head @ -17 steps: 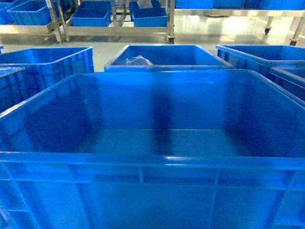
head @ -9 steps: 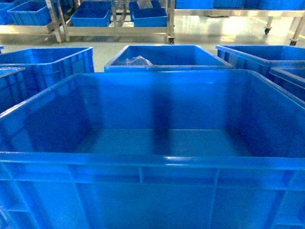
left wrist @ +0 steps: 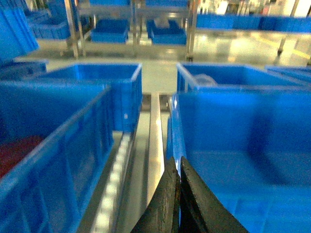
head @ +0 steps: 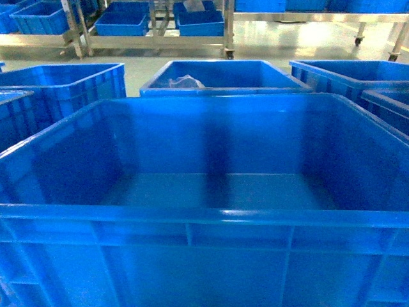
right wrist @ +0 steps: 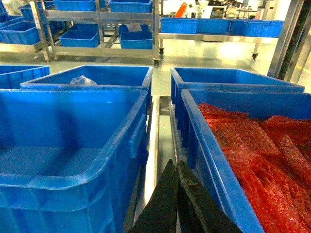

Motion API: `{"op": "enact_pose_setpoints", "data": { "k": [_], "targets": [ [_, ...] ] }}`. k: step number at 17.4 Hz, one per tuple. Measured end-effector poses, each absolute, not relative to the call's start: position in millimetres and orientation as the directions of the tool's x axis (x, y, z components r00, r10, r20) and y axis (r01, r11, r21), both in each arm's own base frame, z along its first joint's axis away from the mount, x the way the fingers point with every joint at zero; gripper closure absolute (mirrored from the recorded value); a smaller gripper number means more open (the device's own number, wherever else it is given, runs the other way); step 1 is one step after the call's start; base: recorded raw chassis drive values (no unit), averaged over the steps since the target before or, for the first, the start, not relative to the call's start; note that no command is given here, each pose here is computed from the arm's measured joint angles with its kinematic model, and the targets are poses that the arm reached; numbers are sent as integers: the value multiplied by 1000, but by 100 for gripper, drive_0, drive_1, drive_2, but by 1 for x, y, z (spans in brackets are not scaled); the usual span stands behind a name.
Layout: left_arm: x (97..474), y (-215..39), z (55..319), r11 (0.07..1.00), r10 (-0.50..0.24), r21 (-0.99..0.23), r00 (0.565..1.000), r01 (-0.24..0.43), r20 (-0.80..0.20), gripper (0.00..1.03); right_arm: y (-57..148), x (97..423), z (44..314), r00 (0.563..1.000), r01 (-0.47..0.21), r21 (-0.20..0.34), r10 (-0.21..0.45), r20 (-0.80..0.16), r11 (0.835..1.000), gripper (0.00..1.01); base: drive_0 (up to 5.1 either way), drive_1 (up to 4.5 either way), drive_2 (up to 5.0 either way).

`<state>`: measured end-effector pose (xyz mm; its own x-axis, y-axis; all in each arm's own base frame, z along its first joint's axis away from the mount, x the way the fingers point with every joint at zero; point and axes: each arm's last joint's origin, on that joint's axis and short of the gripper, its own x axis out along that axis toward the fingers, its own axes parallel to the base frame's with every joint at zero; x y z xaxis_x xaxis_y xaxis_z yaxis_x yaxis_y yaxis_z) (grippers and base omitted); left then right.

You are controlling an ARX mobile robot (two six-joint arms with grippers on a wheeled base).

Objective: Place box next to blue box on left shelf

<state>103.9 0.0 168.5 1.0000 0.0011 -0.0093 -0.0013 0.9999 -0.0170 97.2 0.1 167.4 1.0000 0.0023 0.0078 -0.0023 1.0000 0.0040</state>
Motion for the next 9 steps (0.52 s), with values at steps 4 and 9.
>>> {"op": "enact_pose_setpoints", "data": {
  "k": [4, 9],
  "targets": [
    [97, 0, 167, 1000, -1, -15, 1000, 1, -10, 102, 0, 97, 167, 1000, 2, 3, -2, 0, 1000, 100, 0, 0, 0],
    [97, 0, 168, 1000, 0, -14, 1000, 0, -1, 102, 0, 97, 167, 1000, 0, 3, 0, 3, 1000, 100, 0, 0, 0]
  ]
}}
